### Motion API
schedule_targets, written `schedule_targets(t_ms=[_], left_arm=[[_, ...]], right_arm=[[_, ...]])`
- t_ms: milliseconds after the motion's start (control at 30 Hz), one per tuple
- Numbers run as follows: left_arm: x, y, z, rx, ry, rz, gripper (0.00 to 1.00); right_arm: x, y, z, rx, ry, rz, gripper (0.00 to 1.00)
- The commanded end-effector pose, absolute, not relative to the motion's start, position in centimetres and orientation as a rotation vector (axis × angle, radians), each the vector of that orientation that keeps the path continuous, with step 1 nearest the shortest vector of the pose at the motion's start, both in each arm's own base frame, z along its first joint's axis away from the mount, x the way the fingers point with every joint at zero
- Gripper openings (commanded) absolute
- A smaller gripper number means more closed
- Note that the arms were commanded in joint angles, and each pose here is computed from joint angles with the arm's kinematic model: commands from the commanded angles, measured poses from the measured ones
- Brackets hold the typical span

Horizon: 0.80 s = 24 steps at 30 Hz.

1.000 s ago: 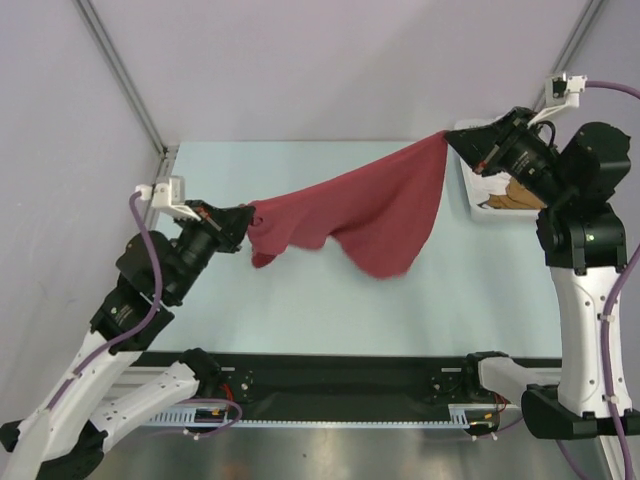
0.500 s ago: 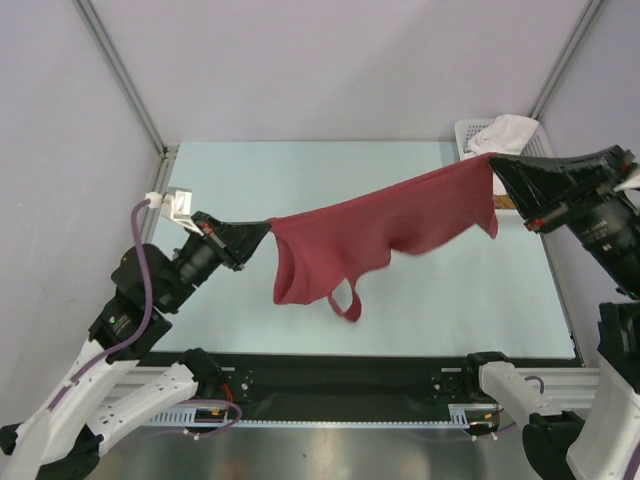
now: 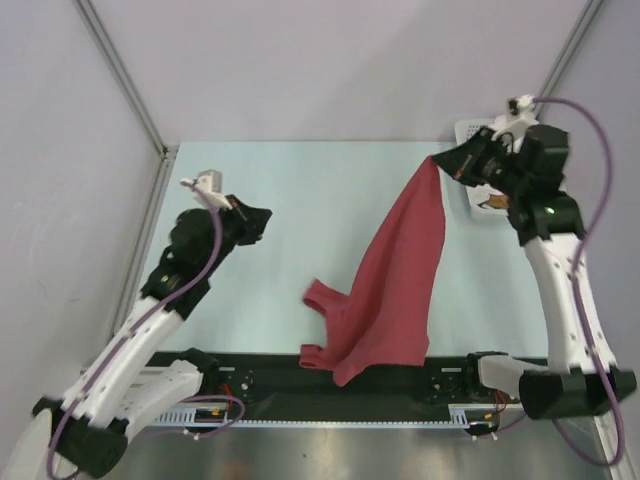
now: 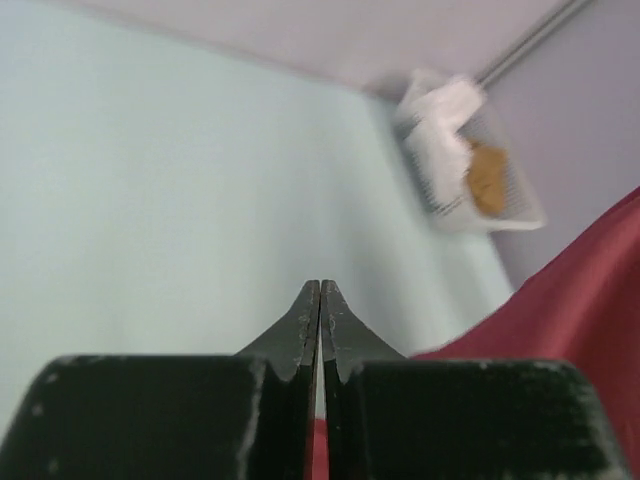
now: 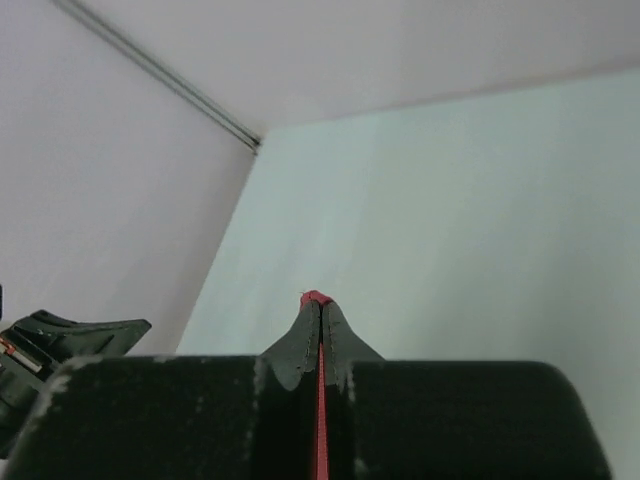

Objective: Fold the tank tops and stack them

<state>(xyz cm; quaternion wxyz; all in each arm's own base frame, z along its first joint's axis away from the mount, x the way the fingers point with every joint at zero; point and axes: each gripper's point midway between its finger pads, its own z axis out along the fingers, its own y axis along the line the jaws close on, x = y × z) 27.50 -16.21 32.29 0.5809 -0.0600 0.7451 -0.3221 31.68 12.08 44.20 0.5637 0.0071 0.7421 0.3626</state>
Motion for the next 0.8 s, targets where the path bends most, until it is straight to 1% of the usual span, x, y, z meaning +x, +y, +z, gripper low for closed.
schedule_targets(t_ms=[0, 33, 67, 133, 167, 200, 267, 300, 333, 367, 400, 433, 467, 500, 600, 700, 767], left_arm=[[30.4, -18.1, 25.8, -0.119, 1.871, -0.830, 0.04], [31.2, -18.2, 24.9, -0.118, 1.889, -0.822, 0.03], [32.4, -19.1, 22.6, -0.110, 1.955, -0.817, 0.04], [33.9, -20.4, 22.7, -0.057, 1.964, -0.841, 0.10], [34.5, -21.9, 20.4, -0.011, 2.039, -0.877, 0.15], [35.1, -22.8, 20.9, 0.030, 2.036, -0.901, 0.24], [35.4, -24.4, 19.7, 0.086, 2.075, -0.947, 0.32], [35.2, -25.8, 18.1, 0.138, 2.120, -0.957, 0.44], [35.5, -26.6, 18.5, 0.167, 2.110, -0.957, 0.50], [35.3, -27.4, 18.2, 0.194, 2.125, -0.954, 0.57], [34.9, -28.7, 17.0, 0.243, 2.152, -0.949, 0.60], [35.1, -29.4, 17.5, 0.262, 2.150, -0.951, 0.61], [35.2, -30.0, 17.2, 0.274, 2.159, -0.954, 0.63], [35.2, -30.9, 16.9, 0.291, 2.166, -0.960, 0.64], [34.2, -31.6, 15.4, 0.303, 2.237, -0.949, 0.64], [32.6, -31.4, 13.9, 0.317, 2.304, -0.891, 0.65], [31.2, -29.8, 12.8, 0.290, 2.362, -0.792, 0.65]], right_arm=[[36.5, 11.3, 37.5, 0.161, 1.829, 0.860, 0.00], [38.4, 11.1, 35.1, 0.186, 1.867, 0.858, 0.00], [39.3, 11.0, 33.5, 0.201, 1.899, 0.852, 0.00], [40.8, 10.6, 30.2, 0.234, 1.965, 0.839, 0.00], [41.8, 10.2, 28.1, 0.261, 2.013, 0.832, 0.00], [41.9, 10.3, 26.9, 0.269, 2.035, 0.837, 0.00], [42.4, 8.5, 25.8, 0.324, 2.039, 0.797, 0.00], [42.2, 8.1, 25.1, 0.339, 2.058, 0.773, 0.00], [42.1, 7.3, 24.7, 0.364, 2.067, 0.729, 0.00], [41.8, 6.5, 24.8, 0.382, 2.065, 0.700, 0.00], [41.2, 6.0, 24.7, 0.394, 2.077, 0.677, 0.00], [40.6, 5.4, 24.2, 0.415, 2.082, 0.656, 0.00], [39.7, 5.1, 25.6, 0.410, 2.045, 0.650, 0.00], [39.0, 4.2, 25.9, 0.432, 2.037, 0.636, 0.00], [36.3, 2.9, 28.2, 0.439, 1.988, 0.570, 0.00], [34.8, 2.0, 29.6, 0.436, 1.977, 0.487, 0.00], [34.3, 1.8, 30.1, 0.424, 1.977, 0.471, 0.00]])
